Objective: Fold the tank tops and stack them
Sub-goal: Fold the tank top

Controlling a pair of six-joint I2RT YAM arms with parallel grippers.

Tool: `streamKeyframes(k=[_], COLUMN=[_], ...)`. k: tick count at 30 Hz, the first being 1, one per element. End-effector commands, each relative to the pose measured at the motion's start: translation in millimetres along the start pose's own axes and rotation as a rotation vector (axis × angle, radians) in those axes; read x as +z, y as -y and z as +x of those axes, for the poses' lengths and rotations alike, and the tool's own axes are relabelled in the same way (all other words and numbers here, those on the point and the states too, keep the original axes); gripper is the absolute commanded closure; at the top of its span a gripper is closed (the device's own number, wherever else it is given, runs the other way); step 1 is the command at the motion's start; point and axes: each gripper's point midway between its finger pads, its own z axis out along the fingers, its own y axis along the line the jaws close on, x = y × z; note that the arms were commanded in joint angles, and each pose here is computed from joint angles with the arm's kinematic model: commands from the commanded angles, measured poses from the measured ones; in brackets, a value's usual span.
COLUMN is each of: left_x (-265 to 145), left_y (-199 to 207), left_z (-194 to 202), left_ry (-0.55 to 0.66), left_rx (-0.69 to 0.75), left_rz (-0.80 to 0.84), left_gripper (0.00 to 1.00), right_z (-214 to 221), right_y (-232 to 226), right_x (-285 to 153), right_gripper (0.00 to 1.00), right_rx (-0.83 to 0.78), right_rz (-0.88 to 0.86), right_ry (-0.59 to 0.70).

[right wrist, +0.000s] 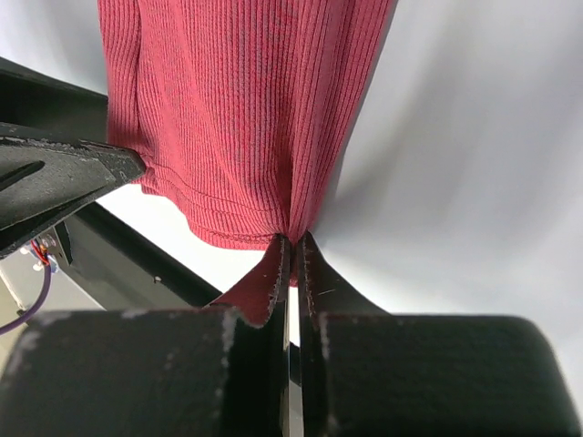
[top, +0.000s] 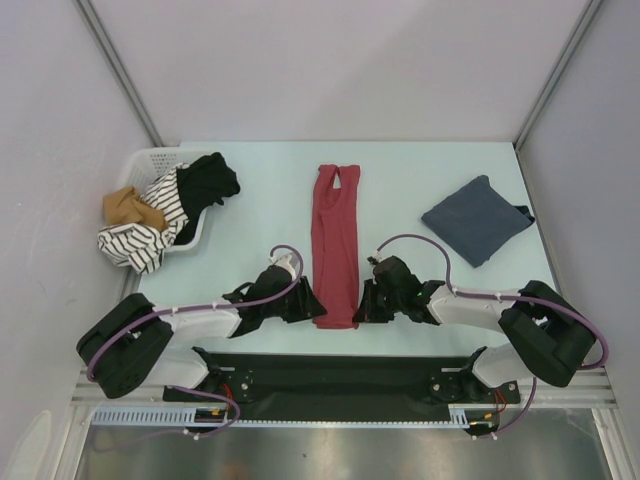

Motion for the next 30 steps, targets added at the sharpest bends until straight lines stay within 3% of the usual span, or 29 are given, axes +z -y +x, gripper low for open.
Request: streamKeyframes(k=[1,4,8,13,16,19,20,30], left_x=[-5,-8,-12,-14,-9,-5,-4,-22], left_y=[-39,-47,-54,-55,-52,-50,-49,-14], left_z=[33,37,40,39,38,37,36,2], left_ry=[-0.091,-0.094,-0.086,-0.074,-0.083,-0.088,-0.089,-0.045], left_rx=[-0.009,-0.017,-0.018,-0.018,-0.013,-0.009,-0.007,0.056], left_rz=[-0.119,-0.142,-0.163,-0.159,-0.152,-0.150,-0.152,-0.146], left_gripper=[0.53,0.52,0.43,0.48,0.59,0.81,1.00,1.00], right_z=[0,1,1,2,2,1,1,-31], right_y=[2,3,4,3,3,0,0,-23], right_x=[-2,-2,-1,0,0,-1,-2,-22], right_gripper=[1.00,1.00,1.00,1.00,1.00,1.00,1.00,1.00], right_rx=[-0.003,-0.004,-0.001,0.000,0.003,0.003,0.000,-0.033], right_rz=[0.009,0.010,0.012,0.010,0.009,0.000,-0.001,-0.010], right_ry=[0.004,0.000,0.000,-0.004,-0.005,-0.003,-0.003,0.051])
